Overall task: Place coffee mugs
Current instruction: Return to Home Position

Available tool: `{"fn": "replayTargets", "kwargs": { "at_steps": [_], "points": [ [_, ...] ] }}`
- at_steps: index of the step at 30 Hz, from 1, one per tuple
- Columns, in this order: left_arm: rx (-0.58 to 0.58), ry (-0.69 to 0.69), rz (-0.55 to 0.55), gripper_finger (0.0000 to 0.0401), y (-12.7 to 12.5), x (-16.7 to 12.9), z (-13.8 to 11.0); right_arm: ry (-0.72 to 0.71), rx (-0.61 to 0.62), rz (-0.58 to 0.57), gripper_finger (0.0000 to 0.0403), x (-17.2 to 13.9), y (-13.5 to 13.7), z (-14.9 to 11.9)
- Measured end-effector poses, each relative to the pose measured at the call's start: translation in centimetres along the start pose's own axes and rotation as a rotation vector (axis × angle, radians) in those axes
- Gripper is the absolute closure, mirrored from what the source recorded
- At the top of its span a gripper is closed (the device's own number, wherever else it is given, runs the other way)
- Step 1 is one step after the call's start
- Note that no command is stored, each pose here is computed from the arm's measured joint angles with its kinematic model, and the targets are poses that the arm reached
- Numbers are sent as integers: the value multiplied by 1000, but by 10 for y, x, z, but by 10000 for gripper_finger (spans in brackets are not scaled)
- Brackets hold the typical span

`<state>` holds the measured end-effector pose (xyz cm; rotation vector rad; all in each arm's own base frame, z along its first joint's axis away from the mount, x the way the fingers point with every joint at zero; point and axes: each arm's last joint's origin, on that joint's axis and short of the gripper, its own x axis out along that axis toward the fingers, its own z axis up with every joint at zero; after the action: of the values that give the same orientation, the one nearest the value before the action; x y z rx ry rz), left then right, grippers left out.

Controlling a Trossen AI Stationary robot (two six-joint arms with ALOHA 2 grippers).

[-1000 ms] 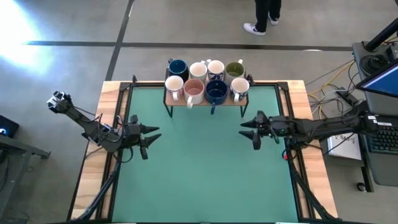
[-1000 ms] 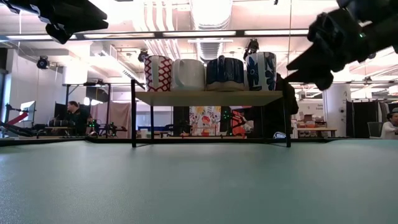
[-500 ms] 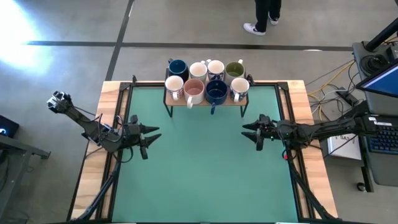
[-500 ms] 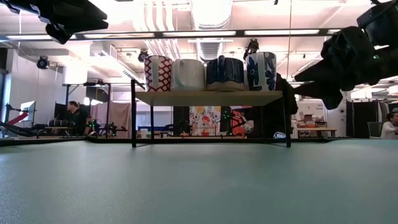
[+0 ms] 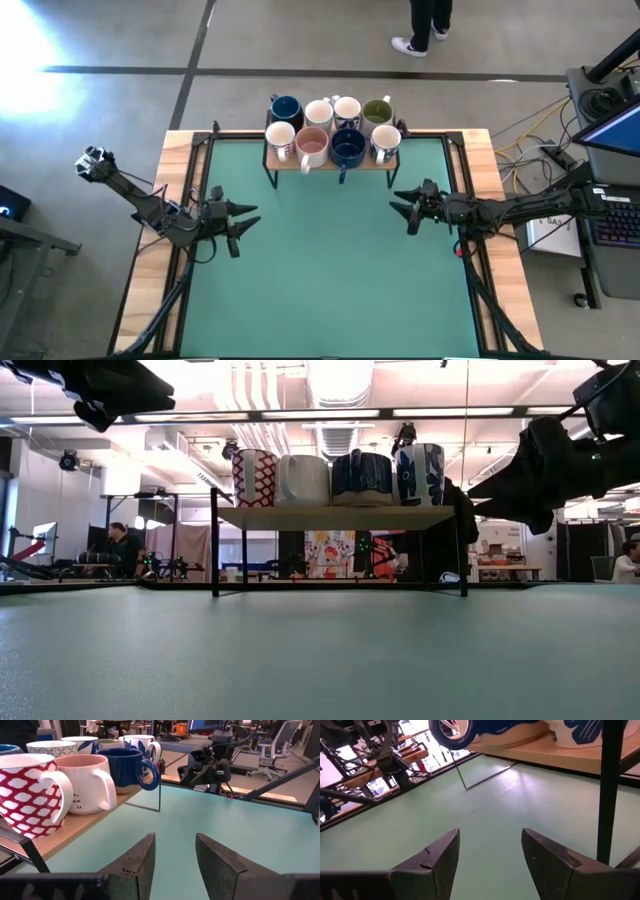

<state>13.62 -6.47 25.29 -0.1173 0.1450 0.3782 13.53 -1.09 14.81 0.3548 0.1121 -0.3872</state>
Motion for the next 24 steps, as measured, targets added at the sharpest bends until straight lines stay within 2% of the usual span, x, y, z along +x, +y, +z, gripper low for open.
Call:
{"fn": "replayTargets", "kwargs": {
  "at_steps": [12,19,24],
  "points": [
    [41,28,7,278,-5,5,-6,1,0,0,200,0,0,0],
    [-82,-56,3,278,13,-8,12,2,-1,0,200,0,0,0],
    [-155,-112,68,278,30,-9,19,2,-1,0,200,0,0,0]
  ]
}}
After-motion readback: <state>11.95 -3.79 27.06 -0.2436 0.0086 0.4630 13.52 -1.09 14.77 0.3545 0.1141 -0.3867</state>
